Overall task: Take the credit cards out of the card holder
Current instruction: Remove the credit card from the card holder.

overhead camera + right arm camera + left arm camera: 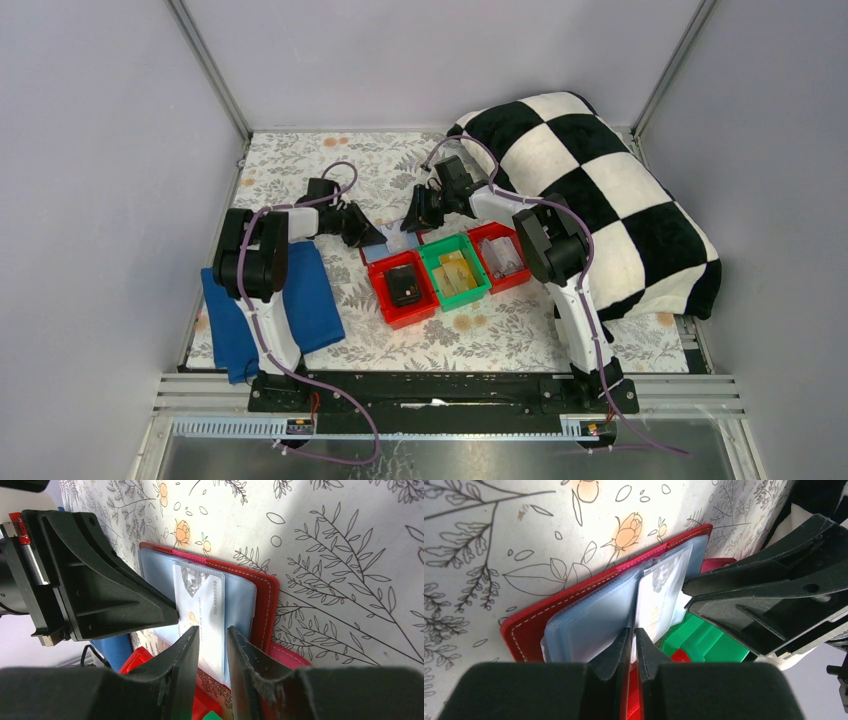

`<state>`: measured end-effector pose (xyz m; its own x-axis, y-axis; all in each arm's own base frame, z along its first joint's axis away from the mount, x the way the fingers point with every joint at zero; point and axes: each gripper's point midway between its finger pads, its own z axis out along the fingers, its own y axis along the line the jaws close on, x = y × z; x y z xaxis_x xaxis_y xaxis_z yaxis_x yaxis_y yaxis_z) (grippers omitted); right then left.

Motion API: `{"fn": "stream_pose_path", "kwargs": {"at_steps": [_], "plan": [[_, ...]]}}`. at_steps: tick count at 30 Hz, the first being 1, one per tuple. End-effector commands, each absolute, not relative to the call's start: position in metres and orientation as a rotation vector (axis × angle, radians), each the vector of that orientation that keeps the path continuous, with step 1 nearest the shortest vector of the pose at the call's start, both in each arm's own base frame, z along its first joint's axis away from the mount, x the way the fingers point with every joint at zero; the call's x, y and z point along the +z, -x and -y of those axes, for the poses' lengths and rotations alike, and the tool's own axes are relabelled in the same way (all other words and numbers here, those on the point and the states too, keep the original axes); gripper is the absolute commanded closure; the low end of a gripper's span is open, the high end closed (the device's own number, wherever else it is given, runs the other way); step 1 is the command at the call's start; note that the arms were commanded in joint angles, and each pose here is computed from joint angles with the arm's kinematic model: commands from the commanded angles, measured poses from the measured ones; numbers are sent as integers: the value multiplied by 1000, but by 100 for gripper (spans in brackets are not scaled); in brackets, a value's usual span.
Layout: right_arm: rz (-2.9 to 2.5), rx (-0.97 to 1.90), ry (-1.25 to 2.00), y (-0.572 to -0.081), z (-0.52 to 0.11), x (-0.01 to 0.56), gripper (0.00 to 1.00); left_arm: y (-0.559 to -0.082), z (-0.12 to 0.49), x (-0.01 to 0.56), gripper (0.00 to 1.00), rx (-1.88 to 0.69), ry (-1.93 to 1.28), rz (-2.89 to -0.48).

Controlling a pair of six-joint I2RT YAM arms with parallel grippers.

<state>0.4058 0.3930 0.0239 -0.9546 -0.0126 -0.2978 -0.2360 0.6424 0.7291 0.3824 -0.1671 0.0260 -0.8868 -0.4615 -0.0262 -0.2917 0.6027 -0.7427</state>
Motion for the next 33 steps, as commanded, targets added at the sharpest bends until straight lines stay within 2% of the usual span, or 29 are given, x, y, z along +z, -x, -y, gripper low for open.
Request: {"fn": "stream_pose_path", "kwargs": {"at_steps": [1, 5, 10, 15, 17, 23, 33], "plan": [[-2689, 1150, 162, -398, -383, -8, 65, -388, 167, 47, 89, -1198, 581, -2540], [-2691, 1145, 167, -397, -382, -9, 65, -388, 168, 47, 100, -1224, 596, -2527], [-2693, 1147, 167, -397, -382, -9, 65, -389, 169, 50, 100, -1246, 594, -2513], [-2692, 1149, 167, -397, -383, -9, 65, -387, 168, 48, 84, -1241, 601, -2515], [-2690, 1149, 167, -397, -382, -9, 66, -388, 168, 48, 82, -1243, 601, -2512], [-2690, 1152, 165, -397, -383, -8, 65, -386, 170, 41, 82, -1256, 619, -2522], [-2695, 1157, 158, -396, -383, -10, 66, -388, 173, 41, 93, -1276, 609, -2508]]}}
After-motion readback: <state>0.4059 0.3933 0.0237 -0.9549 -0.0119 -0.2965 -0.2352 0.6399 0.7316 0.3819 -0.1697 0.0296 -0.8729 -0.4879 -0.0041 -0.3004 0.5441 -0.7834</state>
